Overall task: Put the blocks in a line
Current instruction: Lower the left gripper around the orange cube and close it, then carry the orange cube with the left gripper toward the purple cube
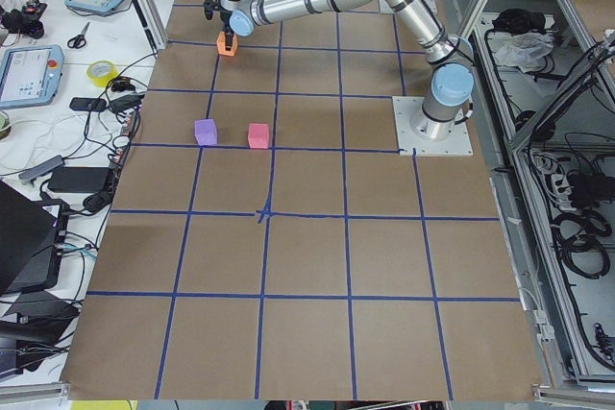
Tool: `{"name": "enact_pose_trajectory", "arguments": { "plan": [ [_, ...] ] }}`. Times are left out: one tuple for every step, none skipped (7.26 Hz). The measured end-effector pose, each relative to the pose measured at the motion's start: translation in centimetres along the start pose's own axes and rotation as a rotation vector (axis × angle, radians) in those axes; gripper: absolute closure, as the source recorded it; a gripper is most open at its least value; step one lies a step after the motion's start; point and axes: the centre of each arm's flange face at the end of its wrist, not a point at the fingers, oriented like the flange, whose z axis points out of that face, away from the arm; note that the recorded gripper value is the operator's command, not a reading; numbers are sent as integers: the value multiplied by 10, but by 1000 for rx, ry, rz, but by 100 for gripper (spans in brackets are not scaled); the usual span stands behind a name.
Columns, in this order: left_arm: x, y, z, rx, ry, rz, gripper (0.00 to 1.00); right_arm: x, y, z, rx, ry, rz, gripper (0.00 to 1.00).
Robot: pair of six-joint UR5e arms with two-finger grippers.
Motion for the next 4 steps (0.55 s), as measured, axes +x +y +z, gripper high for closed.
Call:
{"name": "enact_pose_trajectory", "arguments": {
  "plan": [
    [0, 0, 1, 1, -1, 16, 6, 0, 0, 0, 0, 0, 0, 0],
    [-1, 0, 2, 2, -6, 26, 7, 0, 0, 0, 0, 0, 1, 0],
    [-1, -1, 2, 4, -12, 27, 25, 1, 0, 0, 0, 0, 1, 0],
    [-2, -1, 2, 5, -16, 24, 45, 1, 0, 0, 0, 1, 1, 0]
  ]
}}
